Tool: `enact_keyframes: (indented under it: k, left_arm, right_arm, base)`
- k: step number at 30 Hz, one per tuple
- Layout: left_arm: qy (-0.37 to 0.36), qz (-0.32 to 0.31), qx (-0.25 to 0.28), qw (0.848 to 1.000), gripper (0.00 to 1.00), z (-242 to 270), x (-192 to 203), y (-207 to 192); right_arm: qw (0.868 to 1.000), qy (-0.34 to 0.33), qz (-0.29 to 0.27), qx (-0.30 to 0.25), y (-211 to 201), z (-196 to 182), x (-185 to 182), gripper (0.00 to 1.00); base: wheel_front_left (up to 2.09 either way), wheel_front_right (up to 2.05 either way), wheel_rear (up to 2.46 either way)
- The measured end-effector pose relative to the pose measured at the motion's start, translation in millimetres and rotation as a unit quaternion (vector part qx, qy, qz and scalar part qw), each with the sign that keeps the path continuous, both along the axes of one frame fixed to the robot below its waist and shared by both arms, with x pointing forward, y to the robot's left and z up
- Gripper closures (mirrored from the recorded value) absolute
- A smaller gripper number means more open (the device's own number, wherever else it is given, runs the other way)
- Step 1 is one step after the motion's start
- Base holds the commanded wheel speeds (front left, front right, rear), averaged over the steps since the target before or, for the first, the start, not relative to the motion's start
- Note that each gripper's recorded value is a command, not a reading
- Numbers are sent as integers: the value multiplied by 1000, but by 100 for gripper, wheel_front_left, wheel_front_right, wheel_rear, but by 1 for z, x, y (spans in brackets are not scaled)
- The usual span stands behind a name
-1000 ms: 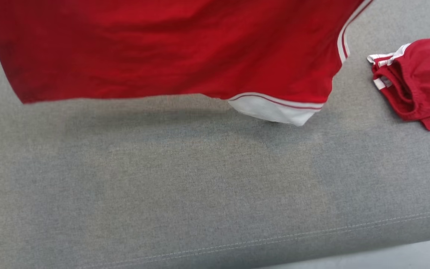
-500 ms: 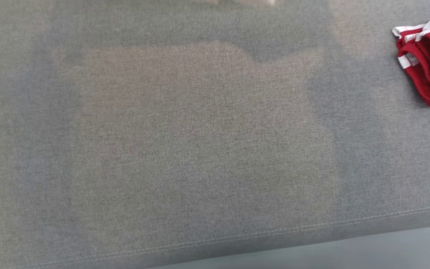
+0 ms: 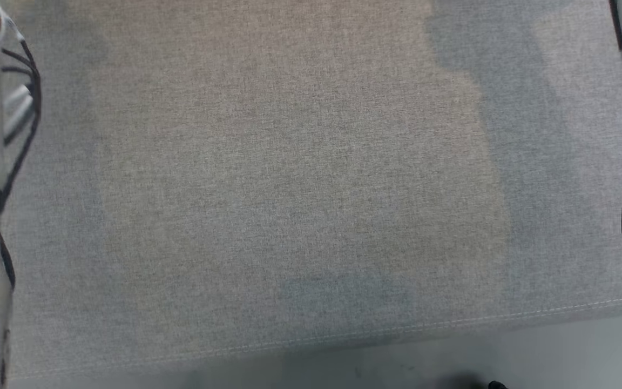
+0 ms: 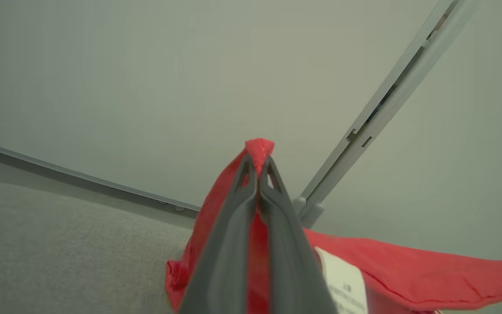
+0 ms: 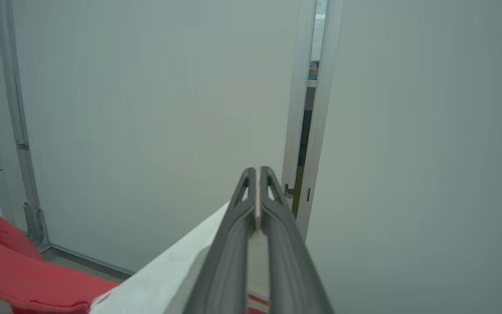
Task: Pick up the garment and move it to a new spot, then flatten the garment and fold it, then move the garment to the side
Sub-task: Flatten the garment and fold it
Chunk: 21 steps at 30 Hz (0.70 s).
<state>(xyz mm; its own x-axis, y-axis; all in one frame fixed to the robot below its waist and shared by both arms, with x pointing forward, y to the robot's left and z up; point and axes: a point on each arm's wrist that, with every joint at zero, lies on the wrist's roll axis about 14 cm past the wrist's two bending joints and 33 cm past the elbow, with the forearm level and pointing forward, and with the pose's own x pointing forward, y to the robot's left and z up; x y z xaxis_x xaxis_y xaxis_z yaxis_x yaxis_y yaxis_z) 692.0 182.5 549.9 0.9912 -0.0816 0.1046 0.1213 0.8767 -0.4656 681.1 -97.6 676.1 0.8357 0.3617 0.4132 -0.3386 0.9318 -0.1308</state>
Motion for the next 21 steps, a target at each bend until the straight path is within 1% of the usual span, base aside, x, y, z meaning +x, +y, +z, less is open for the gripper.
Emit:
enact_keyframes:
  k: [4,8,10,13,14,18,19,20,21]
  left_arm:
    - [53,0,-7,999,100,-64,-19,-3]
    - [80,6,-12,997,100,-100,-45,5]
    - [93,8,-11,996,100,-116,-62,8]
    - [88,24,-36,995,100,-120,-86,16]
    - [89,28,-54,994,100,-123,-95,15]
    - [99,26,-73,992,100,-134,-133,11]
    - [102,25,-60,993,100,-135,-142,13]
    - [104,28,-53,993,100,-136,-149,15]
    - [111,32,-53,992,100,-139,-165,17]
  right_arm:
    - [997,64,20,33,-3,-67,-6,100]
    - [988,119,45,90,1,-121,-30,100]
    - [980,147,51,124,1,-144,-49,100]
    - [967,183,46,170,-5,-172,-82,100]
    - [963,197,45,177,-6,-181,-94,100]
    - [947,240,28,211,-14,-209,-139,100]
    - [942,247,20,225,-17,-212,-148,100]
    - [940,254,15,227,-20,-216,-157,100]
    - [932,269,0,243,-26,-225,-175,100]
  base:
    - [0,0,0]
    - [0,0,0]
    - [0,0,0]
    - [0,0,0]
    - [0,0,0]
    - [0,0,0]
    - [0,0,0]
    - [0,0,0]
    - [0,0,0]
